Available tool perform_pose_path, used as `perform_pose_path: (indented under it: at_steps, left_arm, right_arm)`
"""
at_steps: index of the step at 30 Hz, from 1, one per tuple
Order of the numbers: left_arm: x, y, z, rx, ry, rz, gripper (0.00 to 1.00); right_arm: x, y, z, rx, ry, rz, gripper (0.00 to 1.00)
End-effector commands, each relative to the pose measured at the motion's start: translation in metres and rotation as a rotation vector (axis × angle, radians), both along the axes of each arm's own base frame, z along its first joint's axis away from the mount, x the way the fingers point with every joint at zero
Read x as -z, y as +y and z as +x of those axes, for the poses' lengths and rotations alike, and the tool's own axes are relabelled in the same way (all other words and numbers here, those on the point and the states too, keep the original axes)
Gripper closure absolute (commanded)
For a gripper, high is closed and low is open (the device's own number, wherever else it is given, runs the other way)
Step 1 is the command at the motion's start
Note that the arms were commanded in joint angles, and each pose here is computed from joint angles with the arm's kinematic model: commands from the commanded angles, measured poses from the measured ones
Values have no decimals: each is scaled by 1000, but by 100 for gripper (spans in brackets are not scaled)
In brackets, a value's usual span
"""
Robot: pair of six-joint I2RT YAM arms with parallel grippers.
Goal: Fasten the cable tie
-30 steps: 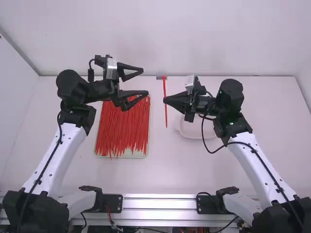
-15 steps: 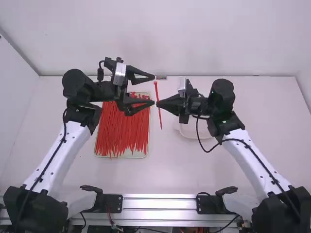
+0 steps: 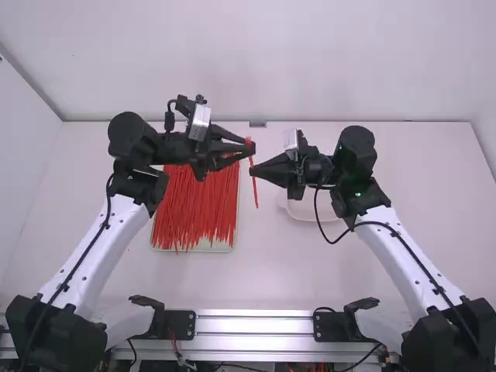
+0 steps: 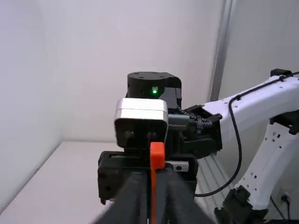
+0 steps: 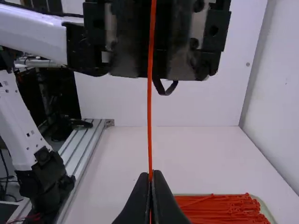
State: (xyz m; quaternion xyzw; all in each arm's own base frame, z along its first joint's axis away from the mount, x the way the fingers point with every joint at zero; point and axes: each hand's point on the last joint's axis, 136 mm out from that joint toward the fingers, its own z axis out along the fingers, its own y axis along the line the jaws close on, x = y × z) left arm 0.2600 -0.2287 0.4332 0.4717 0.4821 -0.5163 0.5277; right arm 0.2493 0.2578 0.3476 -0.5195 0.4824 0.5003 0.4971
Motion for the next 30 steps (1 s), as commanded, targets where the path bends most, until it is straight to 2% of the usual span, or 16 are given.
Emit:
perform_pose_path:
  at_steps: [1, 7, 8, 9, 10, 11, 13, 14, 19, 23, 29, 30]
  left_arm:
    - [-8, -2, 2, -14, -11, -12, 98]
    - [-12, -3, 7, -45, 38, -33, 98]
    - [-13, -3, 8, -52, 38, -37, 98]
    - [-14, -2, 10, -61, 29, -43, 98]
    - [-18, -2, 11, -72, 25, -54, 98]
    - [-21, -1, 10, -69, 13, -60, 98]
    - [-28, -1, 7, -63, -3, -71, 98]
    - [-30, -1, 6, -62, -9, -74, 98]
    - [-49, 6, 7, -79, 5, -78, 98]
    - [-66, 6, -1, -57, 18, -63, 98]
    - [-82, 7, -6, -59, 35, -60, 98]
    - [-84, 7, -7, -58, 37, -60, 98]
  right_arm:
    - [3, -1, 0, -9, 6, -1, 100]
    - [2, -1, -1, -12, -1, 1, 100]
    - [2, -1, -1, -11, -1, 1, 96]
    - [2, -1, -1, -11, -1, 1, 84]
    - [3, -1, 0, -7, 2, -3, 64]
    - [5, -1, -1, -9, -7, -5, 55]
    - [9, 0, -1, -11, -14, -14, 44]
    - [11, 0, -2, -15, -15, -19, 42]
    - [24, 2, -7, -29, -9, -47, 42]
    - [33, 2, -9, -33, 9, -68, 42]
    - [39, 1, -9, -37, 35, -79, 47]
    - [40, 1, -9, -37, 39, -80, 51]
